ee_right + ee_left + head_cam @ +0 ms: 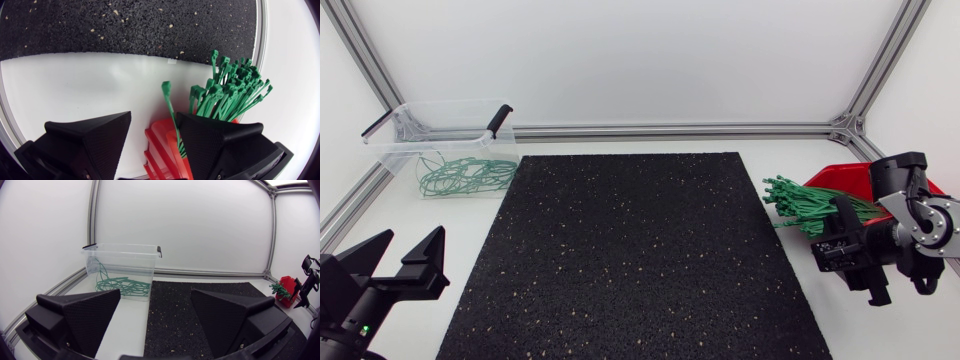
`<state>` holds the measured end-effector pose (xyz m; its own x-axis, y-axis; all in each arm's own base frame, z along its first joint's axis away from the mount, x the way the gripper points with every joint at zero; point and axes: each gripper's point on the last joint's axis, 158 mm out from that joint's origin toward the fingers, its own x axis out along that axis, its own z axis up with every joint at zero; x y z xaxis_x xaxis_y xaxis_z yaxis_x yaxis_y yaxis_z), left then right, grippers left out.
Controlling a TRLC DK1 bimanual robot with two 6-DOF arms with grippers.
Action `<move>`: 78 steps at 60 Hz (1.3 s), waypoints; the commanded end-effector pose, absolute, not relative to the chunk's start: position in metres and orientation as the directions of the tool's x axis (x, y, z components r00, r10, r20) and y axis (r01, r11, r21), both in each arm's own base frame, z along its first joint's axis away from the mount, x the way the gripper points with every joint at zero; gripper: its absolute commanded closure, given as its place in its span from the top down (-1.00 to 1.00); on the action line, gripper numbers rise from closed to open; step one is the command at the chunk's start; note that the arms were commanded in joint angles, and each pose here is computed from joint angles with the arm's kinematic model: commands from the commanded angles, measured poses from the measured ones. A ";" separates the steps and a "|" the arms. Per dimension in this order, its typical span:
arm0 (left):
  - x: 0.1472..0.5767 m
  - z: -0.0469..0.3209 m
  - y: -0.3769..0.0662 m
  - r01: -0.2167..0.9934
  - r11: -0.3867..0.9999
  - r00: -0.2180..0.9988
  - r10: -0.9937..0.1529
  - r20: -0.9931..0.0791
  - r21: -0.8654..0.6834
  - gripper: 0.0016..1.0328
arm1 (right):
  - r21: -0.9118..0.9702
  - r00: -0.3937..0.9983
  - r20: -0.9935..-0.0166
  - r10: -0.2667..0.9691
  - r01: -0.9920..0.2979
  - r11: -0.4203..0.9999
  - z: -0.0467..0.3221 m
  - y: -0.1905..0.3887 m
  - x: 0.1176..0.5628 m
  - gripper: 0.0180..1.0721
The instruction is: Take a green cable tie from the red box, thread the tail through the head to close it, then place it in the transparent bin on the left.
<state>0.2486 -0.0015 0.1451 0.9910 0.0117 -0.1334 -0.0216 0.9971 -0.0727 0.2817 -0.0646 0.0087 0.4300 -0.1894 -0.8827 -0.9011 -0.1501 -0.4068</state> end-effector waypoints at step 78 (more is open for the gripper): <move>0.246 0.114 0.000 -0.039 0.996 0.975 0.020 -0.220 -0.081 0.91 | -0.460 0.519 -0.831 -0.200 -0.843 -0.279 0.002 -0.054 0.282 -0.53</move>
<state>0.2486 -0.0015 0.1452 0.9910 0.0121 -0.1330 -0.0219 0.9971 -0.0727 0.2899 -0.0561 0.0139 0.5446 -0.1996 -0.8146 -0.8337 -0.2347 -0.4999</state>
